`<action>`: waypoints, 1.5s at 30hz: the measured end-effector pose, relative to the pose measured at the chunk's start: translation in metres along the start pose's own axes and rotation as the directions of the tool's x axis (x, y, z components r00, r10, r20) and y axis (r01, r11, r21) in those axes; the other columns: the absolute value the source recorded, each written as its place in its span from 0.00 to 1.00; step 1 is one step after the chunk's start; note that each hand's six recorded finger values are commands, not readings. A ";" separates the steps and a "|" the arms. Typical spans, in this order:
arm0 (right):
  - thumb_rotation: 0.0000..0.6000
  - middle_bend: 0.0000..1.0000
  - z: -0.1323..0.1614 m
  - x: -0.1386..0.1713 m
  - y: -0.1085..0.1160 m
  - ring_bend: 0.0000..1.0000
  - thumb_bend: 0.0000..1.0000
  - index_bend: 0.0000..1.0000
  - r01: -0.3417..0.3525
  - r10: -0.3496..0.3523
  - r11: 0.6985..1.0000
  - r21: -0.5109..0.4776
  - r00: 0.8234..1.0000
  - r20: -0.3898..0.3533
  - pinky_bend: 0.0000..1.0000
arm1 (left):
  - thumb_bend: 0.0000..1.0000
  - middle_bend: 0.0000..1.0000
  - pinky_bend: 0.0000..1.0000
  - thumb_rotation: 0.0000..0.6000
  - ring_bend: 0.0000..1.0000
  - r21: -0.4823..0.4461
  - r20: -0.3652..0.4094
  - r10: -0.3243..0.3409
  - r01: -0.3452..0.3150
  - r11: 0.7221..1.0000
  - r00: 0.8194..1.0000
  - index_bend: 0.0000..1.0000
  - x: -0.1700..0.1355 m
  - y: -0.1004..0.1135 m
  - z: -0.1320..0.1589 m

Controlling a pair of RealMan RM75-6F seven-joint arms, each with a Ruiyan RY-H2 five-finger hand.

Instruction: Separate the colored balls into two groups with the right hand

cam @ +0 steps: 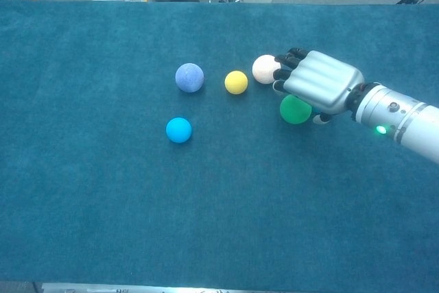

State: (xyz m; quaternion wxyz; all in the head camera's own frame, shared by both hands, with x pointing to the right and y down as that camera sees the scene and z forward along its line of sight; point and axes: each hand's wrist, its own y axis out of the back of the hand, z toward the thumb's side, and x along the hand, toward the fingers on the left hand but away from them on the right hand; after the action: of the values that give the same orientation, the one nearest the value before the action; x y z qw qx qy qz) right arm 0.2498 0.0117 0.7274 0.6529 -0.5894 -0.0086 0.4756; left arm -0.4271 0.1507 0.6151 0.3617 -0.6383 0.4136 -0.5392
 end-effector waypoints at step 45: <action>1.00 0.23 0.019 -0.122 0.057 0.05 0.06 0.39 -0.042 0.066 0.984 -0.173 0.989 0.133 0.11 | 0.44 0.21 0.20 1.00 0.21 -0.005 -0.047 0.008 -0.009 1.000 0.999 0.32 -0.014 0.005 -0.013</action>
State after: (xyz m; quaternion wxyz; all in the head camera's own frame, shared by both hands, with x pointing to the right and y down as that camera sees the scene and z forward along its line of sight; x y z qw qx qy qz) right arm 0.1374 -0.0599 0.7561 0.5849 -0.6087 -0.0782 0.5303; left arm -0.4419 0.1610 0.6069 0.3524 -0.6247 0.4262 -0.5514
